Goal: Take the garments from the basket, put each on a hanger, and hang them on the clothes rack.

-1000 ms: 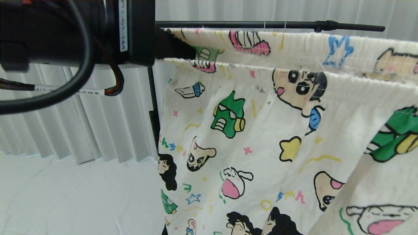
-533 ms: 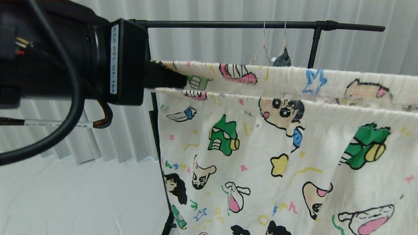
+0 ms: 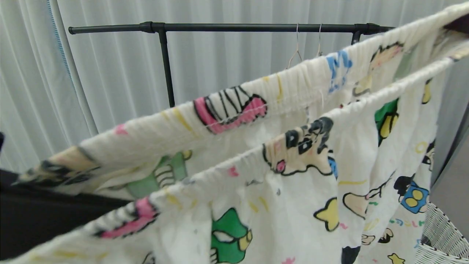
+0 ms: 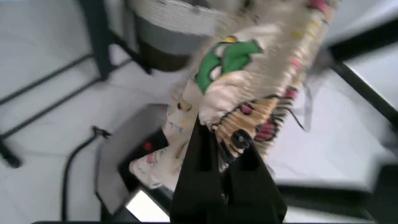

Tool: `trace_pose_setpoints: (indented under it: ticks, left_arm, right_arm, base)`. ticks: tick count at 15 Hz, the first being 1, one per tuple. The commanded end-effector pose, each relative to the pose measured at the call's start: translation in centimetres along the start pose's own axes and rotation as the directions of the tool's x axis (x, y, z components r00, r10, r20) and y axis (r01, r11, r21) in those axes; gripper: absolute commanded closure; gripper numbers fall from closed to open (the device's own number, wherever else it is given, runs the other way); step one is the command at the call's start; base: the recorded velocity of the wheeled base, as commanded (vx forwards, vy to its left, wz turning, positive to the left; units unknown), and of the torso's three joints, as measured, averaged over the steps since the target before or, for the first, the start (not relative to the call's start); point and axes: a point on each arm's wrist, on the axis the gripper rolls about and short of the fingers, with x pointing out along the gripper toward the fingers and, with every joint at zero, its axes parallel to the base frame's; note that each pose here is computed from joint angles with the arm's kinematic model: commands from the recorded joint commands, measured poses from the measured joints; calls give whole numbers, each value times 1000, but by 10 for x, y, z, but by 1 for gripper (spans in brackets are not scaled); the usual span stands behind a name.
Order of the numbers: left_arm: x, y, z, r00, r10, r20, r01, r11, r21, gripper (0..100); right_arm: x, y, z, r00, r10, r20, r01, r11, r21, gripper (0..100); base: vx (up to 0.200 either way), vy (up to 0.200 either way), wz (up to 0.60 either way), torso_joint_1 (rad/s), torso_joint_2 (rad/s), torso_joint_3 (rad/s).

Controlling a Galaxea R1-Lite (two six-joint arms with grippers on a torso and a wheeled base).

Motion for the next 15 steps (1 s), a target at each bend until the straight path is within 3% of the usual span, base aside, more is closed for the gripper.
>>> trace_pose_setpoints:
  ticks: [1, 5, 7, 8, 9, 10, 12, 15]
  left_arm:
    - [-19, -5, -8, 998, -68, 13, 68, 997, 25, 100]
    - [-20, -5, -9, 998, -67, 14, 66, 997, 26, 100]
    - [-18, -4, -9, 998, -54, 14, 53, 998, 36, 100]
    - [-16, -2, -7, 999, -13, 30, 10, 997, 70, 100]
    - [-11, 5, -3, 995, 78, 56, -85, 988, 126, 100]
    - [-2, 14, 3, 979, 191, 76, -203, 961, 186, 100]
    - [11, 28, 19, 951, 284, 123, -305, 924, 229, 100]
    - [38, 33, 42, 935, 271, 231, -319, 926, 204, 100]
  right_arm:
    - [39, 8, -22, 994, 75, -74, -75, 997, 11, 100]
    - [43, 7, -24, 995, 68, -80, -67, 998, 13, 100]
    - [29, -2, -25, 997, -4, -76, 5, 1000, 5, 100]
    - [17, -7, -23, 996, -61, -71, 61, 998, 2, 100]
    - [6, -11, -21, 992, -101, -73, 101, 995, 0, 100]
    - [-7, -13, -19, 988, -133, -73, 133, 991, 1, 100]
    - [-28, -10, -18, 987, -139, -82, 139, 990, 4, 100]
    - [-44, -5, -23, 987, -103, -127, 105, 994, 12, 100]
  base:
    - [0, 0, 0, 0, 0, 0]
    - [0, 0, 0, 0, 0, 0]
    - [0, 0, 0, 0, 0, 0]
    - [0, 0, 0, 0, 0, 0]
    - [0, 0, 0, 0, 0, 0]
    - [0, 0, 0, 0, 0, 0]
    - [0, 0, 0, 0, 0, 0]
    - [0, 0, 0, 0, 0, 0]
